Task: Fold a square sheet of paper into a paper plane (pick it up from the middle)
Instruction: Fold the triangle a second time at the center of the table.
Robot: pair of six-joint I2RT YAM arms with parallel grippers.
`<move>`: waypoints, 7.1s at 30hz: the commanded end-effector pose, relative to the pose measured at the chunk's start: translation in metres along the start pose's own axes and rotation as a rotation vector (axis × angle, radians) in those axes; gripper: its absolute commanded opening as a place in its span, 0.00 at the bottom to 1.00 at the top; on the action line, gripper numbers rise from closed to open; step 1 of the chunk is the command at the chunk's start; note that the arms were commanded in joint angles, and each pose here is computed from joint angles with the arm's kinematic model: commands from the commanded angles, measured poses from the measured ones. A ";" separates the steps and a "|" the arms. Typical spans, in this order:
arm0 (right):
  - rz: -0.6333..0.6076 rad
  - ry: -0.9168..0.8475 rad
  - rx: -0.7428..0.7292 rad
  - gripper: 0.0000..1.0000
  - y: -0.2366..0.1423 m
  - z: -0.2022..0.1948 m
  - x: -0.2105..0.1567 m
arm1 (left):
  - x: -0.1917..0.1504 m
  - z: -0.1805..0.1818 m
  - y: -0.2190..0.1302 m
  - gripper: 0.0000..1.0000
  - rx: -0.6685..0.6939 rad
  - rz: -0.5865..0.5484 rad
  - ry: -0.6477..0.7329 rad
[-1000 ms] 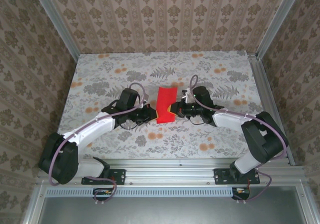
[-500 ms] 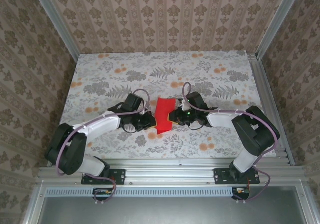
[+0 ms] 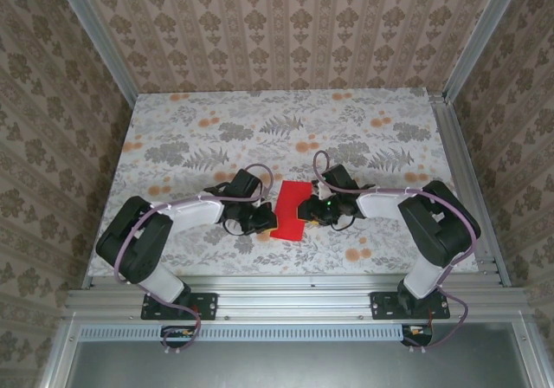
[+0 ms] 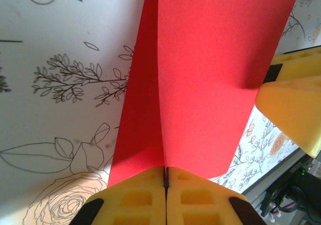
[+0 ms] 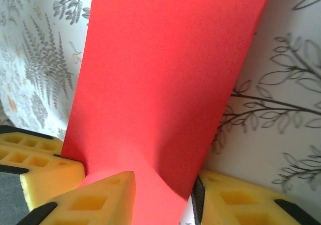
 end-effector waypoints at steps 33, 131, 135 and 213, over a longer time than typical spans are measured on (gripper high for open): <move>-0.099 -0.068 -0.167 0.17 -0.011 -0.004 0.019 | 0.014 -0.027 0.017 0.09 -0.002 -0.020 0.030; -0.089 -0.068 -0.178 0.13 -0.007 -0.013 0.052 | 0.060 -0.041 0.070 0.10 -0.017 -0.015 0.032; -0.077 -0.066 -0.191 0.13 -0.004 -0.017 0.050 | 0.061 -0.042 0.070 0.10 -0.018 -0.021 0.029; -0.118 -0.061 -0.164 0.10 -0.032 -0.018 0.042 | 0.061 -0.033 0.072 0.53 0.026 -0.123 0.029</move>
Point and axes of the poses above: each hand's point on the last joint's axis, 136 mm out from that joint toward the fingers, its own y axis out along the fingers, its own z axis along the line the jaws close on, x = y × z, the point moved 10 cm from there along -y, back along the fingers, and after that the axes turned 9 degrees about y, right-handed, at the moved point
